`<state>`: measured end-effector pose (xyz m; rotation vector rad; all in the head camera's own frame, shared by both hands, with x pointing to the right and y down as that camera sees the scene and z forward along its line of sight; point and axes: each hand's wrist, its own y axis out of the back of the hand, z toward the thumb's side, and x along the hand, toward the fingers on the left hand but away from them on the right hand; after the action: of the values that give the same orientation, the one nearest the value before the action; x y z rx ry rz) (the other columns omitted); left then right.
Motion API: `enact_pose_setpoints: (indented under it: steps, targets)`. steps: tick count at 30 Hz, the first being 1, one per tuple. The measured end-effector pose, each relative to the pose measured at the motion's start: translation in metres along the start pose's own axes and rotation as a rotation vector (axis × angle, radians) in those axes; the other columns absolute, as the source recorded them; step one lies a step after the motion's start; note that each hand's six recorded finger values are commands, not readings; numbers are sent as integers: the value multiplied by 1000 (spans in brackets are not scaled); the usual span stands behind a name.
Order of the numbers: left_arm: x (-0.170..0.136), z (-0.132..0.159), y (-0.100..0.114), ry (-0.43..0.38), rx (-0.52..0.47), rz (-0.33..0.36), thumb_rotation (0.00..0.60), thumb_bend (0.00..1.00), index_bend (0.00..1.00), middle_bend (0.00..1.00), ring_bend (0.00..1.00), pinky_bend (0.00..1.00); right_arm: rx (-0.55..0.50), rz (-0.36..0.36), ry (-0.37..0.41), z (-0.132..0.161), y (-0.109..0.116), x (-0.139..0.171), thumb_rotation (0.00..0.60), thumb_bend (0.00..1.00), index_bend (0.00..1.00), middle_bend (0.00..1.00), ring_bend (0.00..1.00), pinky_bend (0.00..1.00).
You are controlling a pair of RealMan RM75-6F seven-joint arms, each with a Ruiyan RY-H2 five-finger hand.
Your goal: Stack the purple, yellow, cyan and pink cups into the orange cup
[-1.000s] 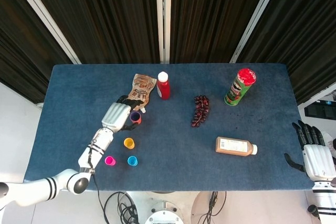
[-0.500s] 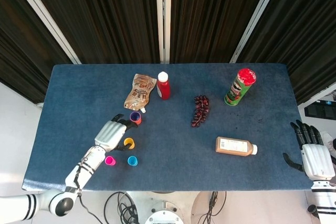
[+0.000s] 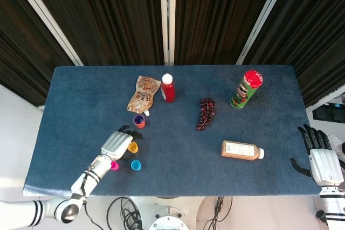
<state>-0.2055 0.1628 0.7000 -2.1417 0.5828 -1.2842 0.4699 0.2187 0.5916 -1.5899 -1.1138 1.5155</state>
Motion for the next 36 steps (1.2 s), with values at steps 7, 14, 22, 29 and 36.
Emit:
enact_pose_setpoints:
  steps: [7,14,22,29,36]
  targets:
    - [4,-8,-8,32,21,-1,600,242,338,385,395,145,1,6,-8,-2,-2,-1,600,216,0,0,0,0]
    - [6,-8,-9,36,12,7,600,247,400,425,449,156,3,8,-5,0,-3,-2,600,217,0,0,0,0]
    - [9,-12,-10,41,2,5,600,259,449,452,503,167,4,16,-11,-2,-6,-1,600,217,0,0,0,0]
    - [8,-9,-3,32,-5,21,600,261,454,458,509,168,4,8,-12,-2,-3,-2,600,218,0,0,0,0]
    - [11,-4,29,21,-12,79,600,261,455,460,516,165,2,3,-10,-2,-2,-1,600,217,0,0,0,0]
